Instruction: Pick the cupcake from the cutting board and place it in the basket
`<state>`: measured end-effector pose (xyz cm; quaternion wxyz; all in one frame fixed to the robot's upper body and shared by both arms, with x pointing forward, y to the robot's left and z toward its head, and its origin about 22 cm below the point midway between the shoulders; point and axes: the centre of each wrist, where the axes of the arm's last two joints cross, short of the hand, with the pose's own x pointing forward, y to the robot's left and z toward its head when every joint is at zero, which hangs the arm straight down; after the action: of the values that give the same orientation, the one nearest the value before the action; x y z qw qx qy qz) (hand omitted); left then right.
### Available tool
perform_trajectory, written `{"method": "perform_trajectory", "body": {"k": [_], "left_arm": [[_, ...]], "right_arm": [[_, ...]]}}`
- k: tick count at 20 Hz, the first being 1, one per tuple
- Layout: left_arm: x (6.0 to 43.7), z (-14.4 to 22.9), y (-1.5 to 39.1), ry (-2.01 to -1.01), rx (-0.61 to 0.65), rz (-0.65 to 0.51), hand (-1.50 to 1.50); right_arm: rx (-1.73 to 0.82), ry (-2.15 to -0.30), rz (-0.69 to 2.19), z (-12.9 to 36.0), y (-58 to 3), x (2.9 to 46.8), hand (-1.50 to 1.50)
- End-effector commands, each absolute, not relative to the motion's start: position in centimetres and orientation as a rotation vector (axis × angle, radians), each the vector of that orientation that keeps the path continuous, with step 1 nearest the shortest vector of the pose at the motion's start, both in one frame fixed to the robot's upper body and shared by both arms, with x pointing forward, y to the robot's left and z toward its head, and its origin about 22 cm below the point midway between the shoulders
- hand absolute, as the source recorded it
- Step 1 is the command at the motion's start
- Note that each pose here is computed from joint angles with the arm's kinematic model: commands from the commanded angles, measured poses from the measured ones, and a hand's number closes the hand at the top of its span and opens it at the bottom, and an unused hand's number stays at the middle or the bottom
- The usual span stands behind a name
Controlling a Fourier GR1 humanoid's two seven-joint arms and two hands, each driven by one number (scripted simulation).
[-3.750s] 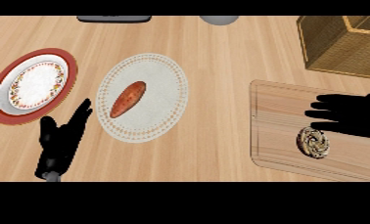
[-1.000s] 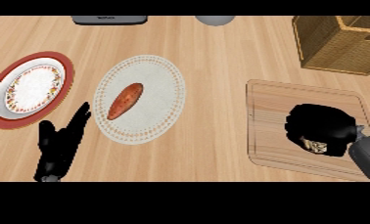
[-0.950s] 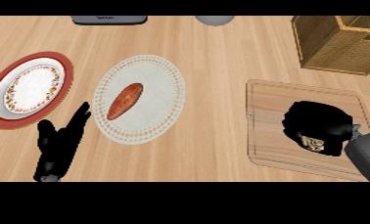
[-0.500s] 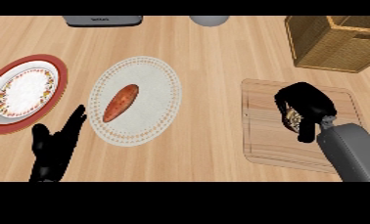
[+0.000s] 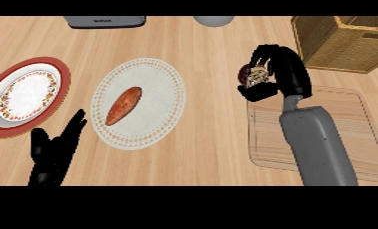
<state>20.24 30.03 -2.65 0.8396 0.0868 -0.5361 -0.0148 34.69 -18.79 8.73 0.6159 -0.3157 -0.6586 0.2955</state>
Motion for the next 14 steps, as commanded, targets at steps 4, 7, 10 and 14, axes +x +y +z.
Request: {"method": "perform_trajectory", "body": {"k": [4, 7, 10, 14], "left_arm": [[19.1, -5.0, 30.4, -0.998, 0.178, 0.002, 0.0], [19.0, -5.2, 29.1, -1.0, 0.165, -0.009, 0.0], [18.7, -4.8, 28.9, -1.014, 0.162, -0.019, 0.0], [20.2, -5.1, 28.9, -1.02, 0.146, -0.025, 0.0]], "right_arm": [[-0.766, -1.681, 0.28, 20.9, -18.4, 34.1, 1.5], [-0.893, -1.618, 0.211, 25.1, -20.1, 34.2, 1.5], [-0.945, -1.591, 0.166, 28.2, -22.2, 34.2, 1.5], [-0.968, -1.585, 0.101, 31.0, -23.9, 35.3, 1.5]]}}
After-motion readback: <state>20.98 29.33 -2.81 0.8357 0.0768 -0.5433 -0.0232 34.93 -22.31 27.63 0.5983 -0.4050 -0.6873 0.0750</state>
